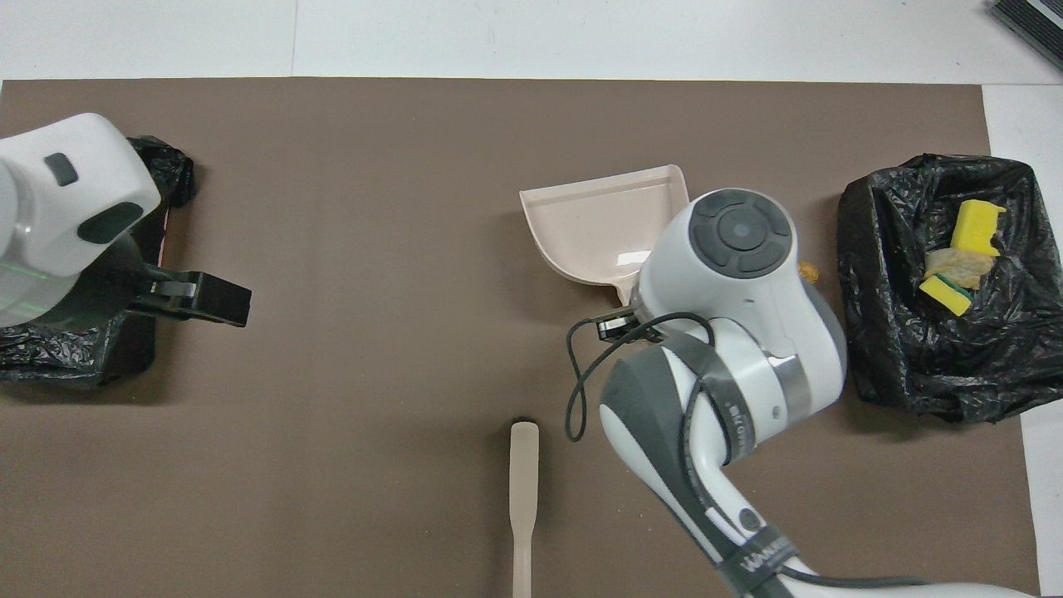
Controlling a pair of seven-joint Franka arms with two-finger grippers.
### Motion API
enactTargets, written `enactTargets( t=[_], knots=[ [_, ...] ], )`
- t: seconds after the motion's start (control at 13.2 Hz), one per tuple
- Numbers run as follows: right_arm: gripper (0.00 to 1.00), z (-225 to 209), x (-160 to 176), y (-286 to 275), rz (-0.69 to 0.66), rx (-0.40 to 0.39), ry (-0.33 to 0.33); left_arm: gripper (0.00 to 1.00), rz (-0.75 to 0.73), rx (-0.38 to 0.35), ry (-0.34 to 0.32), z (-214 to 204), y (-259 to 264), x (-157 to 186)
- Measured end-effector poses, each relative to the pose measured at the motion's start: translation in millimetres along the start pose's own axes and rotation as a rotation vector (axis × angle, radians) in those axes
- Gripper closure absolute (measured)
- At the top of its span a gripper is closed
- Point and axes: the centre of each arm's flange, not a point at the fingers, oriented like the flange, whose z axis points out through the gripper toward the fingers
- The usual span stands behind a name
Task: Sweep and dump trash in bin
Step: 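Bring the empty dustpan back to the table center with the right gripper, then release the dustpan and withdraw the right gripper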
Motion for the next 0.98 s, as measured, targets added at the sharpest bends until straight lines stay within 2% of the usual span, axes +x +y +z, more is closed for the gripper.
enactTargets(
  t=[0.23, 0.38, 0.53, 0.6, 0.98],
  knots=[
    [0.69, 38, 4, -56, 0.088, 0.016, 0.021, 0.0, 0.018, 0.007, 0.005, -4, -10, 1],
    [0.69, 67, 5, -90, 0.117, 0.008, 0.011, 0.0, 0.03, 0.013, 0.01, -6, -14, 0],
    [0.68, 69, 11, -98, 0.125, 0.011, 0.017, 0.0, 0.028, 0.015, 0.011, -8, -19, -1],
    [0.62, 66, 13, -97, 0.129, 0.013, 0.022, 0.0, 0.027, 0.015, 0.011, -9, -21, -2],
    [0.01, 54, 9, -99, 0.124, 0.005, 0.006, 0.0, 0.025, 0.015, 0.013, -10, -22, -3]
  ],
)
